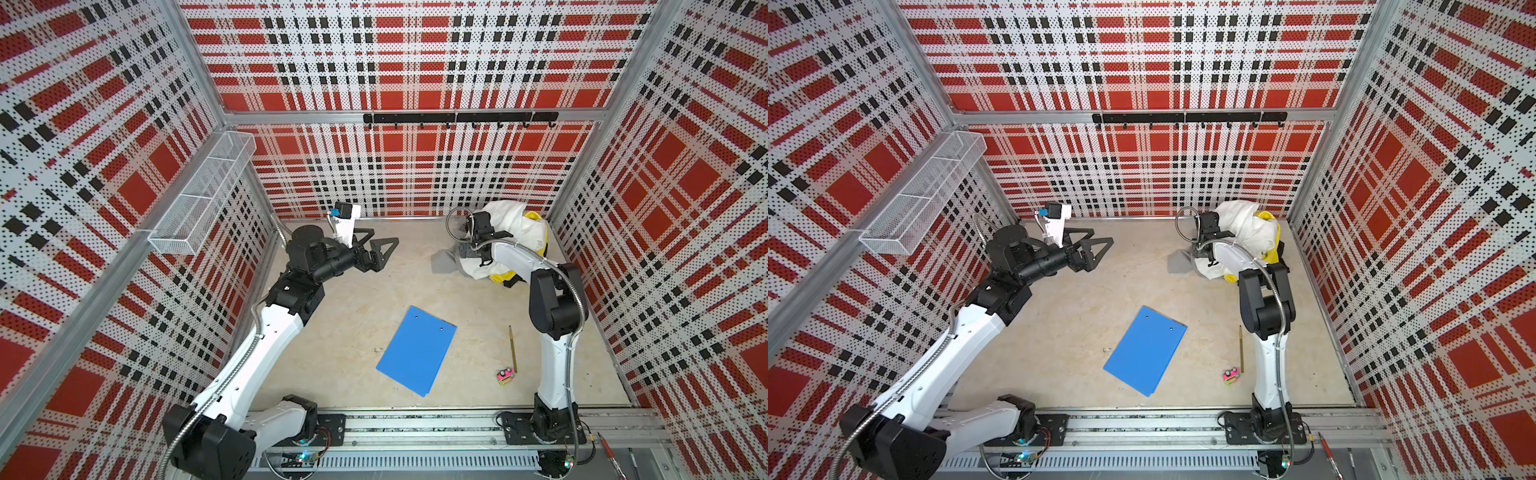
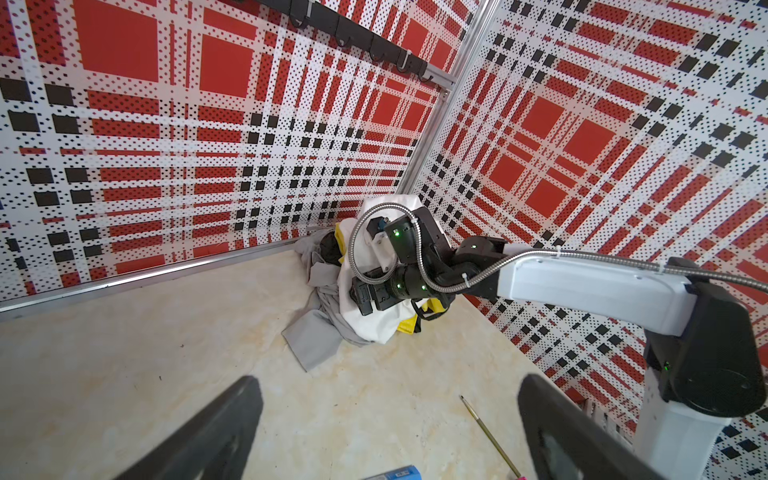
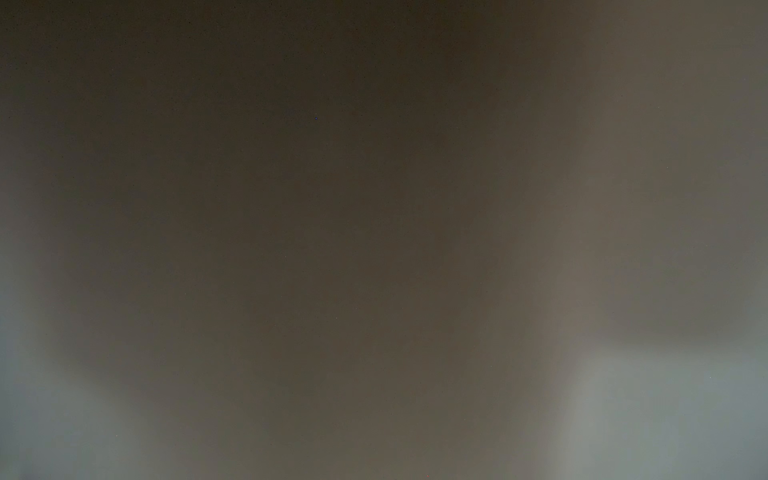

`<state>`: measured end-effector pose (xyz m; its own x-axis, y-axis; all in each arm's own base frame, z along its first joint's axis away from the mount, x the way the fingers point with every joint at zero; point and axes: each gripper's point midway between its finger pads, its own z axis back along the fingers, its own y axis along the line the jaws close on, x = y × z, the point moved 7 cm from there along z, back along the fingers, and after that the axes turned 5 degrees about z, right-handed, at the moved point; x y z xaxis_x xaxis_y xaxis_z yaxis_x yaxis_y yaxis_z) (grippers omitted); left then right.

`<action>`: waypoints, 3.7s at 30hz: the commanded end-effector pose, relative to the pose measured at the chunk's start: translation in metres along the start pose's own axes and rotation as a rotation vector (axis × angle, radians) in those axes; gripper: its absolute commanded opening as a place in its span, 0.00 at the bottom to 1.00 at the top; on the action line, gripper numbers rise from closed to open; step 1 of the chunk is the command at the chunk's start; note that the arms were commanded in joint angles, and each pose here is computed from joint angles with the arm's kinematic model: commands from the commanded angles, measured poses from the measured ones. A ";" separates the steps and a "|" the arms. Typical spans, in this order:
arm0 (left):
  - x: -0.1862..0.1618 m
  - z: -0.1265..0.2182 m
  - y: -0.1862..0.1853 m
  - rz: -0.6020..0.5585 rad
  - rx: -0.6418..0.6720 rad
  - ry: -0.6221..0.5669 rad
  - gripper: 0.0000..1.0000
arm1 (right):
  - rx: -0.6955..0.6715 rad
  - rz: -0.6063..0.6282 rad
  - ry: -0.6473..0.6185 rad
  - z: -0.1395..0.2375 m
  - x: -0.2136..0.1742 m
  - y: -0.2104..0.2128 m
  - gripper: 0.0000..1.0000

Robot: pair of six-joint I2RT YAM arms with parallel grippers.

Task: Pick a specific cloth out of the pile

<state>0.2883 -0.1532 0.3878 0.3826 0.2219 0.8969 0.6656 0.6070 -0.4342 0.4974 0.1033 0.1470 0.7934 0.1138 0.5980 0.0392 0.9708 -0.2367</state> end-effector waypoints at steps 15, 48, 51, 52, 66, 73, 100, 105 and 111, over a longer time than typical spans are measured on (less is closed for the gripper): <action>0.000 -0.001 -0.001 -0.002 -0.021 -0.011 0.99 | 0.075 0.108 0.246 -0.064 -0.049 0.035 0.22; 0.001 0.001 -0.004 -0.009 -0.028 -0.019 0.99 | -0.052 -0.179 -0.062 -0.010 0.068 -0.128 0.79; 0.000 0.000 -0.004 -0.008 -0.028 -0.016 0.99 | -0.078 -0.173 0.004 -0.037 0.054 -0.122 0.92; -0.001 0.000 -0.003 -0.007 -0.029 -0.014 0.99 | -0.078 -0.171 0.027 -0.045 0.049 -0.120 0.93; -0.001 -0.001 -0.003 -0.004 -0.034 -0.011 0.99 | -0.048 -0.184 -0.128 0.036 0.075 -0.114 0.99; 0.000 0.000 -0.004 -0.005 -0.038 -0.013 0.99 | -0.001 -0.193 -0.296 0.122 0.086 -0.115 1.00; -0.001 0.001 -0.006 -0.010 -0.047 -0.010 0.99 | 0.127 0.058 -0.057 -0.012 0.009 0.026 0.64; -0.001 0.000 -0.007 -0.007 -0.054 -0.007 0.99 | 0.116 0.043 -0.101 -0.006 0.015 0.023 0.26; -0.001 0.001 -0.008 -0.010 -0.055 -0.009 0.99 | 0.163 -0.021 -0.227 0.047 0.036 0.007 0.06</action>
<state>0.2868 -0.1553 0.3862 0.3853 0.2177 0.8967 0.6826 0.5867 -0.4357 0.4971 0.1226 0.1360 0.7650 0.1703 0.6211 -0.0839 0.9826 -0.1660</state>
